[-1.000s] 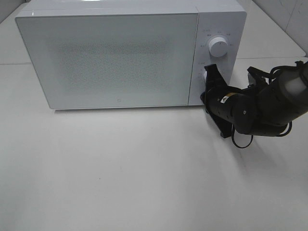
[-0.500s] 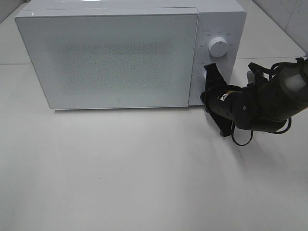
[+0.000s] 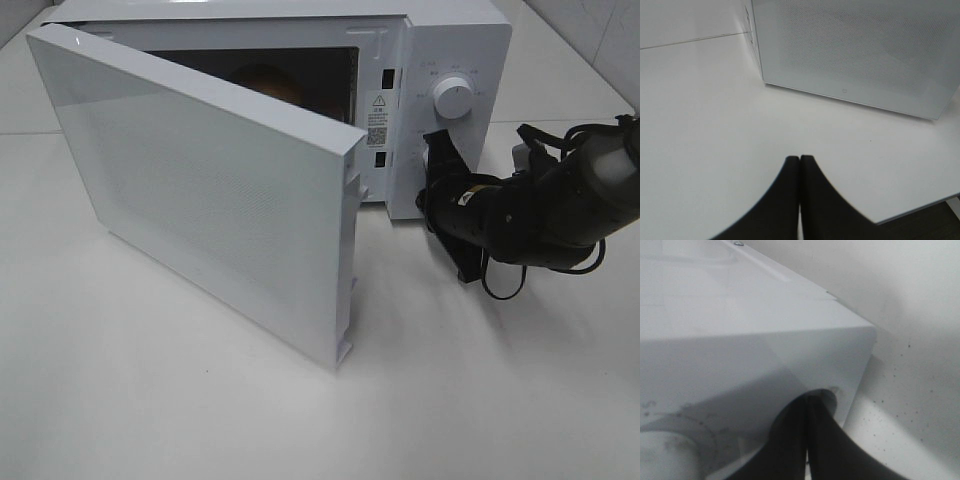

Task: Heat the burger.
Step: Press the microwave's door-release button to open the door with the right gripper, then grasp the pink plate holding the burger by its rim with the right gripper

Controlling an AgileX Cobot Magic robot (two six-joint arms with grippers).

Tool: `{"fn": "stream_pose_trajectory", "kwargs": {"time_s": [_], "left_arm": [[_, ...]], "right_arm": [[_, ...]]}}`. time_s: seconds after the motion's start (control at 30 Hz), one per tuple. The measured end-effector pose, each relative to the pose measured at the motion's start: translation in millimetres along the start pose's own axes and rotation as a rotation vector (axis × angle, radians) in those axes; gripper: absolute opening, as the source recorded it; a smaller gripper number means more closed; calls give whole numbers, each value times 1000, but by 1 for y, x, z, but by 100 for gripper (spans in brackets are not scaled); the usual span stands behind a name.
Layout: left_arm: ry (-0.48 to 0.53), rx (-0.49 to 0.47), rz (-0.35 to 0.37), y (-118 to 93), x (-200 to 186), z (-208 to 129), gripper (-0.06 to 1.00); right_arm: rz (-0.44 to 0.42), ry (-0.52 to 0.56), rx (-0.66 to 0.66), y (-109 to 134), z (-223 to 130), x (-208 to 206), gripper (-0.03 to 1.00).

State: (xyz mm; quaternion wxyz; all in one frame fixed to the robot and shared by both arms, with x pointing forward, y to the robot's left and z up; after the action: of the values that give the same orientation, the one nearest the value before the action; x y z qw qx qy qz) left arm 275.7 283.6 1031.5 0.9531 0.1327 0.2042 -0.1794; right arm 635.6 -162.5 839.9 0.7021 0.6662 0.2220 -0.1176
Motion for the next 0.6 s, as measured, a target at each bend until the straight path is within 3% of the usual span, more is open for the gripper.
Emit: {"fn": "stream_pose_trajectory", "kwargs": {"time_s": [0.37, 0.6], "left_arm": [[0, 0, 0, 0, 0, 0, 0], [0, 0, 0, 0, 0, 0, 0]], "right_arm": [[26, 36, -57, 5, 0, -15, 1], [116, 34, -133, 16, 7, -49, 1]]}}
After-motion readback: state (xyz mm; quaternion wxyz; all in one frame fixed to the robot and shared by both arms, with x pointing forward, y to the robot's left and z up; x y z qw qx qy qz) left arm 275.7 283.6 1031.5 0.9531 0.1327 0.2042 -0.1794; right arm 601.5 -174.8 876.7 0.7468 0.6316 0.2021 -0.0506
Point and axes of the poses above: a point on each arm's last joint axis where the gripper is mounted, x pointing out along that axis toward the gripper, y along the wrist's bending axis when the last joint is at zero, z = x × y, the point moved 5 cm from there along x, pointing out along that axis toward the gripper, and after that the axes turned 12 degrees about x, right-handed, at the moved point
